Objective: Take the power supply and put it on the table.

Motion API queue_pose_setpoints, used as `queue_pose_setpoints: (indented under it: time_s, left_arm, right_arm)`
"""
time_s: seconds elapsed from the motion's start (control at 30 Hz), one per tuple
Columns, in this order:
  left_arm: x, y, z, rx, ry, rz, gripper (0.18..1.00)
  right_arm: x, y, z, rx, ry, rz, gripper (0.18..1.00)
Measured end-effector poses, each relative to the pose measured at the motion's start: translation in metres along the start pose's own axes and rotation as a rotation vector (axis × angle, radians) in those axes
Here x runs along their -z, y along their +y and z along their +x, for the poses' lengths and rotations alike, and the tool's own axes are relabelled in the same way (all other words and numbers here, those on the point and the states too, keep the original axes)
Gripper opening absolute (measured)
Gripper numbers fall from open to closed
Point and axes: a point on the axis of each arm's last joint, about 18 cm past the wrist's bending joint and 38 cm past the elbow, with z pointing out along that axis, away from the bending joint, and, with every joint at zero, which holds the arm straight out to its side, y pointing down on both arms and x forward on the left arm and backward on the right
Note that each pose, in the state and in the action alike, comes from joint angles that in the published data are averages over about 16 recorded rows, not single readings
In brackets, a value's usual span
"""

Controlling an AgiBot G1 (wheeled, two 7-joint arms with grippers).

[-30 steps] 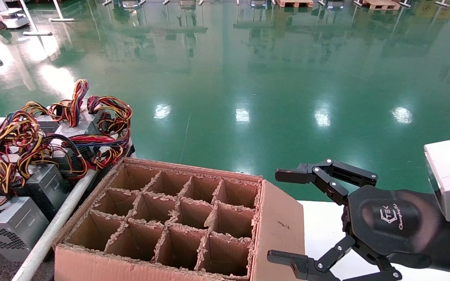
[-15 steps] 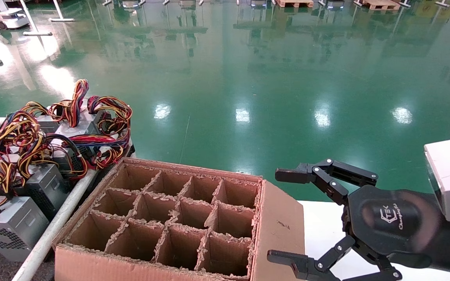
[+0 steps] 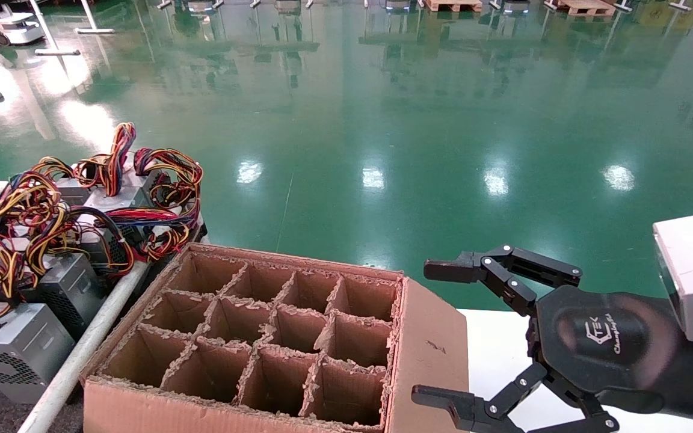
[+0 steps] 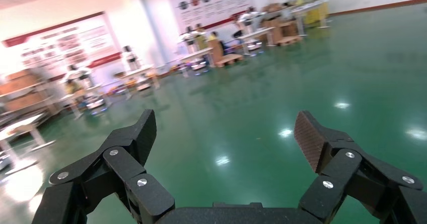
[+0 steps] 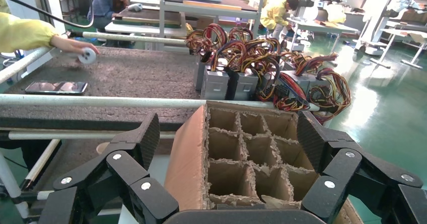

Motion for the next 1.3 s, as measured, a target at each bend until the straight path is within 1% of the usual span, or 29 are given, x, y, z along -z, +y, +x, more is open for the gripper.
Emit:
queue_pose_setpoints:
  time_s: [0.33, 0.67, 0.97, 1.3]
  left_arm:
    - [0.003, 0.011, 0.054, 0.011, 0.192, 0.041, 1.0]
    - [0.018, 0.021, 0.116, 0.039, 0.411, 0.067, 1.0]
    - [0.042, 0.03, 0.177, 0.08, 0.628, 0.077, 1.0]
    - [0.082, 0.036, 0.244, 0.142, 0.88, 0.076, 1.0]
  right_arm:
    - [0.0, 0.0, 0.0, 0.0, 0.0, 0.0, 1.0]
    - [0.0, 0.0, 0.0, 0.0, 0.0, 0.0, 1.0]
    - [0.0, 0.0, 0.0, 0.0, 0.0, 0.0, 1.0]
    - [0.0, 0.0, 0.0, 0.0, 0.0, 0.0, 1.0]
